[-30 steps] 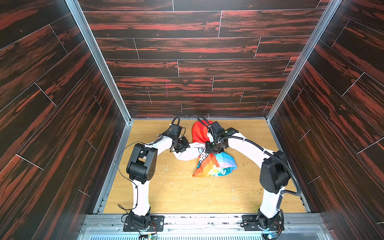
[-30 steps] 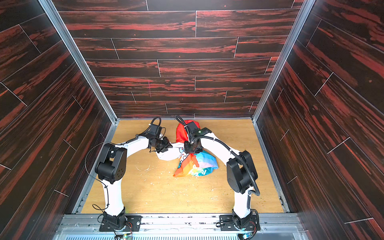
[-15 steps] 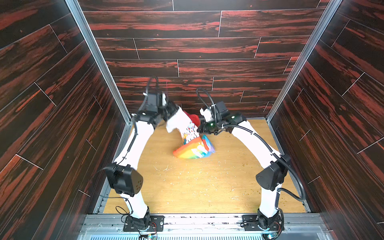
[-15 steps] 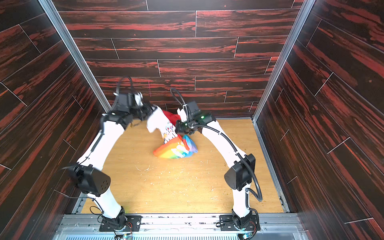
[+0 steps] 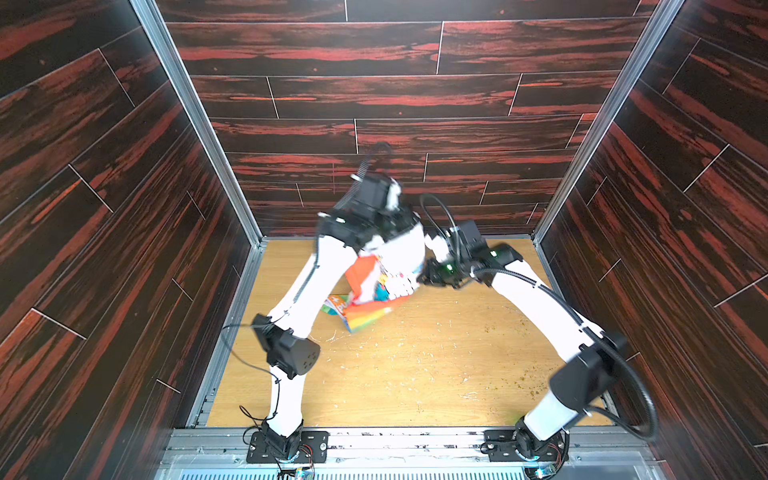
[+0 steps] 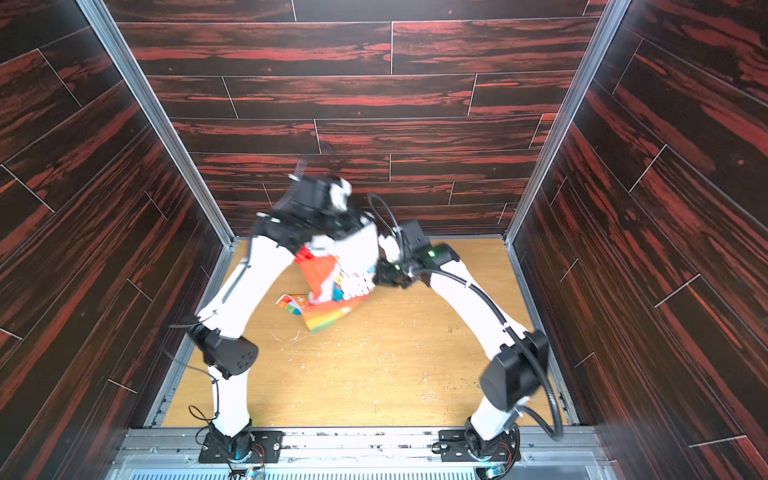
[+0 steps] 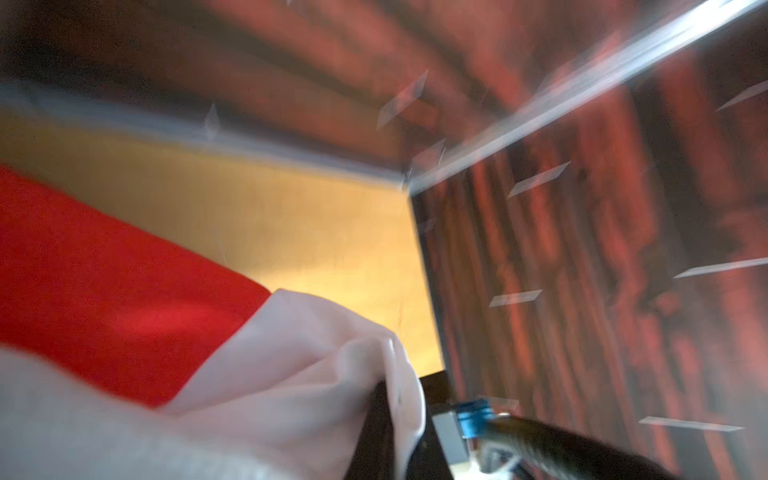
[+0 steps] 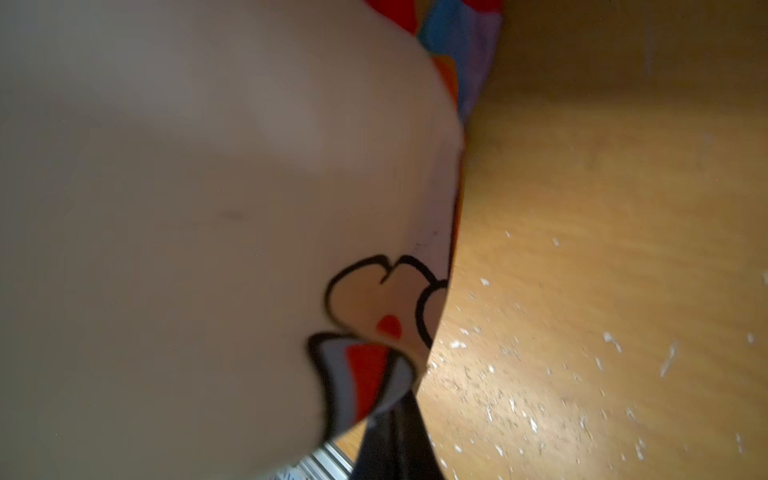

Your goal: Zip up the jacket

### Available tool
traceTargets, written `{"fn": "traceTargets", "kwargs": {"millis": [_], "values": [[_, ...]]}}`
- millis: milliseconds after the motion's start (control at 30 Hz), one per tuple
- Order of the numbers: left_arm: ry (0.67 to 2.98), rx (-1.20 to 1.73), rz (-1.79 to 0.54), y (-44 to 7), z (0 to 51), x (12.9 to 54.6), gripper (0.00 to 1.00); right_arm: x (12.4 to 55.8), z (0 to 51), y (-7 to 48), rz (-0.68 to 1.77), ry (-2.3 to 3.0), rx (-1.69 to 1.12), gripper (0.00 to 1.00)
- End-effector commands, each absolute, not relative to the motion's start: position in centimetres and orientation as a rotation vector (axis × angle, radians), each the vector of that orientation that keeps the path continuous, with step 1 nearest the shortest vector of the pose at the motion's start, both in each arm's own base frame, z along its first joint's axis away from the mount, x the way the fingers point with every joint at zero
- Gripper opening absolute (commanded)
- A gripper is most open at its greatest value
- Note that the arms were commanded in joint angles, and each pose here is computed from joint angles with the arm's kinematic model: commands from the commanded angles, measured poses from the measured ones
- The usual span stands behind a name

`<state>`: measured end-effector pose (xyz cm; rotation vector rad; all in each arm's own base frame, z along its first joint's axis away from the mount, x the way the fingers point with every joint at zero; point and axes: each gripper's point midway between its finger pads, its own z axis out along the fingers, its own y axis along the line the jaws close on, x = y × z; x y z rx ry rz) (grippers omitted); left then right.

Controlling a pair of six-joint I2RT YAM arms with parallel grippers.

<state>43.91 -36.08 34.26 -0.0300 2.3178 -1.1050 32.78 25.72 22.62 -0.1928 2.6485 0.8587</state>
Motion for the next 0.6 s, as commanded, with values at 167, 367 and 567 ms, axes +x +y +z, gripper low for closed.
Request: {"fn": "traceTargets", "kwargs": {"millis": [167, 367, 567], "values": [[2.470, 0.176, -1.133, -45.6, 26.4, 40.7, 0.61, 27.1, 17.3, 14.1, 0.688, 2.718, 0.254, 0.41], [2.449, 0.139, -0.970, -42.6, 28.2, 41.9, 0.62, 26.1, 17.2, 11.3, 0.550, 2.721, 0.336, 0.54], [2.496, -0.083, -0.695, -32.8, 26.6, 44.4, 0.62, 28.6, 17.1, 12.8, 0.578, 2.742, 0.318, 0.59]]}}
